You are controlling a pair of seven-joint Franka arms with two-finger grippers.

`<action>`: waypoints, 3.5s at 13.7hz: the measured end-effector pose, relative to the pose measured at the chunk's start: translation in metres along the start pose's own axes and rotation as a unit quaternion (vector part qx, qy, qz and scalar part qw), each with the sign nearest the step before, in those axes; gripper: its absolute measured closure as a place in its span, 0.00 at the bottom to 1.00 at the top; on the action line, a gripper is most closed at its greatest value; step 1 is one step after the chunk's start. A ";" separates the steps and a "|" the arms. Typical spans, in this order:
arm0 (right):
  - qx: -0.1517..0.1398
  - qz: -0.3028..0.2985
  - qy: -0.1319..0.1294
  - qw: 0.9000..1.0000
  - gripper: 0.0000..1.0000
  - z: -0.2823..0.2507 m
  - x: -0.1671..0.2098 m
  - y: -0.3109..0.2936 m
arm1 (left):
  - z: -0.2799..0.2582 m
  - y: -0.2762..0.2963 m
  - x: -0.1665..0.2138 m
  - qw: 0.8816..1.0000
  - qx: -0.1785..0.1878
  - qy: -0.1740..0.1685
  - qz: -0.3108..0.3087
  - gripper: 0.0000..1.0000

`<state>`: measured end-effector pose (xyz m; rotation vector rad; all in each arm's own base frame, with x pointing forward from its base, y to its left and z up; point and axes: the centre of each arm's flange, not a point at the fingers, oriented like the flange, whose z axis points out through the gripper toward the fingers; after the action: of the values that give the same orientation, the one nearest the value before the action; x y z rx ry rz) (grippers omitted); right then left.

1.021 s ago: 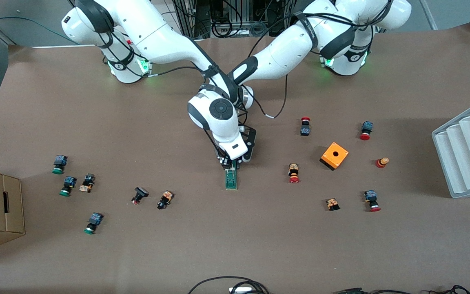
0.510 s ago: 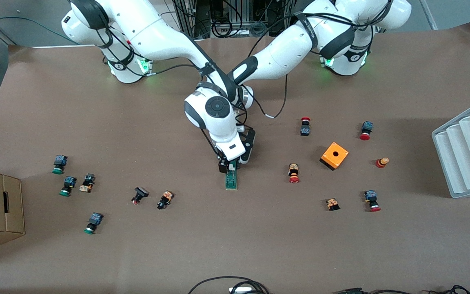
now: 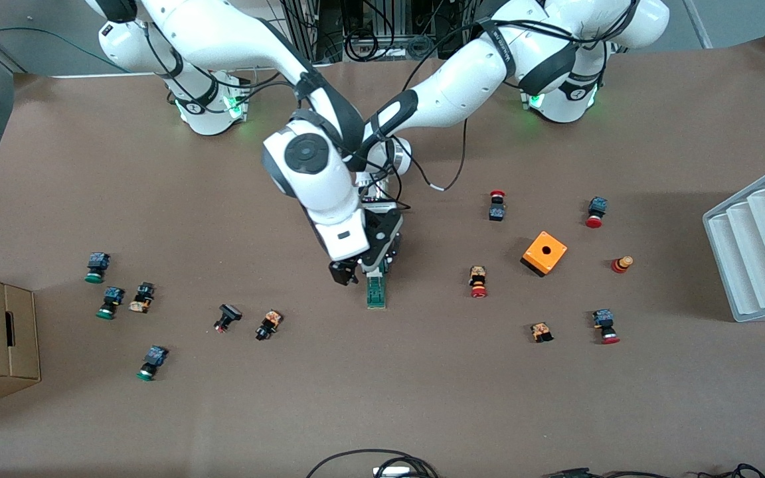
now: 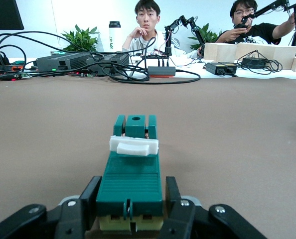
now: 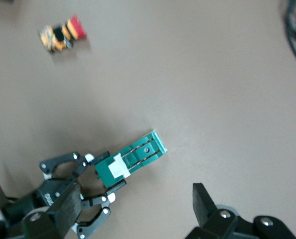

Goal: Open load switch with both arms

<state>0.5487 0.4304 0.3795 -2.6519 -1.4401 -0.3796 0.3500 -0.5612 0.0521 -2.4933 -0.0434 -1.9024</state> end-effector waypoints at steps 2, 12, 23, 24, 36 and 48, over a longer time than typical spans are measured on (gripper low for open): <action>0.003 0.034 0.011 0.999 0.00 -0.025 -0.003 0.022 | 0.000 0.000 0.000 1.000 0.000 0.000 0.000 0.41; -0.001 0.243 -0.018 0.970 0.00 -0.116 -0.084 0.159 | -0.012 0.013 0.023 0.998 0.045 -0.040 0.024 0.41; 0.014 0.433 -0.135 0.891 0.00 -0.173 -0.252 0.280 | -0.034 0.033 0.148 0.964 0.098 -0.202 0.143 0.36; 0.011 0.439 -0.131 0.889 0.00 -0.186 -0.260 0.283 | -0.033 0.032 0.163 0.959 0.094 -0.220 0.154 0.36; -0.020 0.451 -0.118 0.884 0.00 -0.277 -0.289 0.278 | 0.015 -0.016 0.344 0.873 0.018 -0.425 0.239 0.00; -0.013 0.440 -0.132 0.888 0.00 -0.265 -0.311 0.295 | 0.086 -0.235 0.520 0.796 -0.045 -0.594 0.106 0.00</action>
<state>0.5881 -0.0374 0.5623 -3.0876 -0.1283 0.0619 0.5644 -0.3148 0.5283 -3.0814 0.3087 -0.0360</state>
